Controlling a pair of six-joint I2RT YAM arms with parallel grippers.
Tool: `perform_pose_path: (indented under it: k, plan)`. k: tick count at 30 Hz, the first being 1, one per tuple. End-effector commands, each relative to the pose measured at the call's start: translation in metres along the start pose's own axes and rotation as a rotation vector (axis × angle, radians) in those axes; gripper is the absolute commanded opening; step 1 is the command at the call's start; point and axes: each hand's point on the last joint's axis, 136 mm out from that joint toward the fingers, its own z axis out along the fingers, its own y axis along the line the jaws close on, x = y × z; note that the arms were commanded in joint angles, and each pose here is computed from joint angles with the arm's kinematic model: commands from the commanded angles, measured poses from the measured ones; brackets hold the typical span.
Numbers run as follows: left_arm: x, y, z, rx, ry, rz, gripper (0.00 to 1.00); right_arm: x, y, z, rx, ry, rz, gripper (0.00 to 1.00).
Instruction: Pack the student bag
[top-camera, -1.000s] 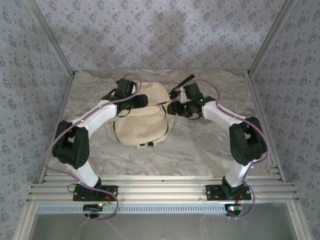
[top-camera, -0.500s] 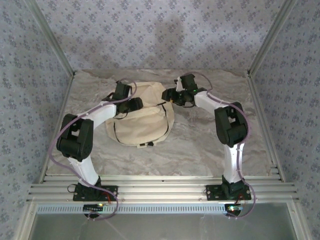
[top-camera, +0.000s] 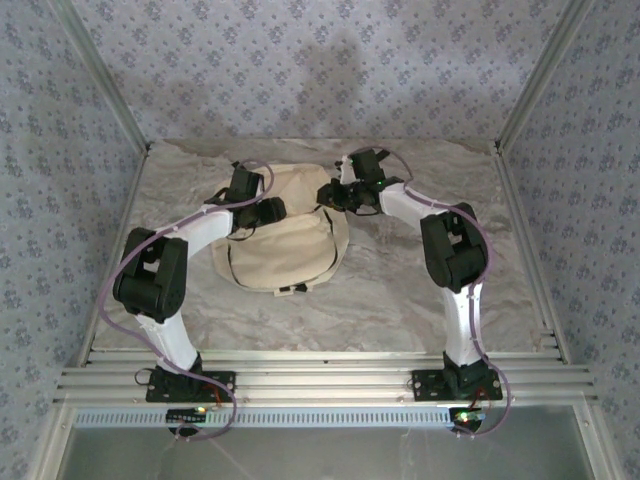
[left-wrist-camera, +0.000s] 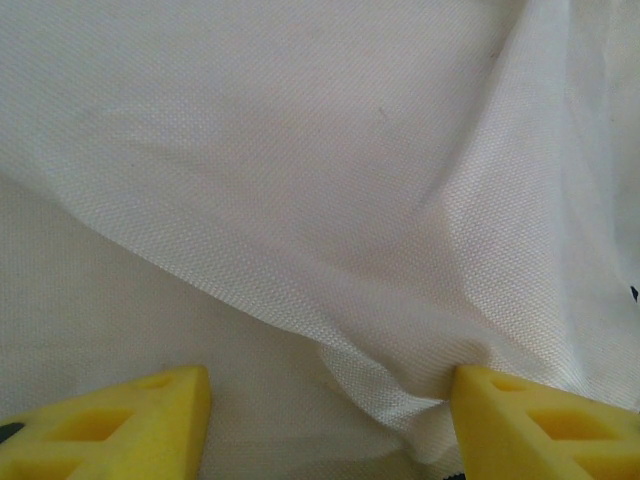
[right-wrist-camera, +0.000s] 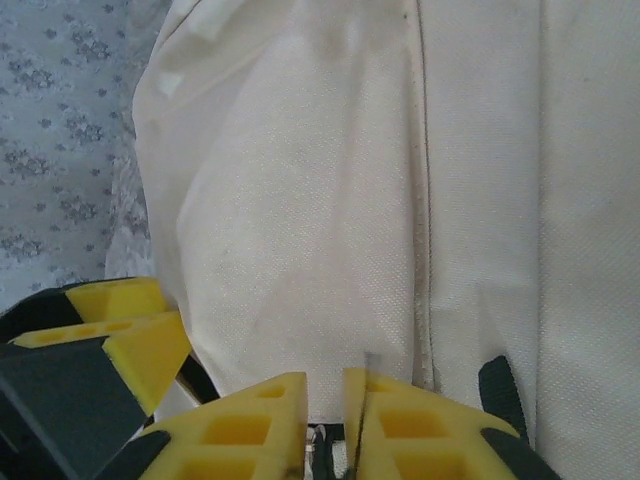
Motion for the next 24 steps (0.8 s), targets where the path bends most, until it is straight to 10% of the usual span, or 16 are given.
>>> perform_pose_path:
  k: [1,24]
  plan:
    - [0.001,0.003,0.0,0.002,0.006,-0.012,0.65,0.0,-0.004,0.002,0.008,0.008,0.009,0.0]
    - [0.014,-0.052,-0.01,-0.096,-0.021,0.6,0.75,-0.006,0.027,-0.011,-0.108,-0.006,-0.029,0.0]
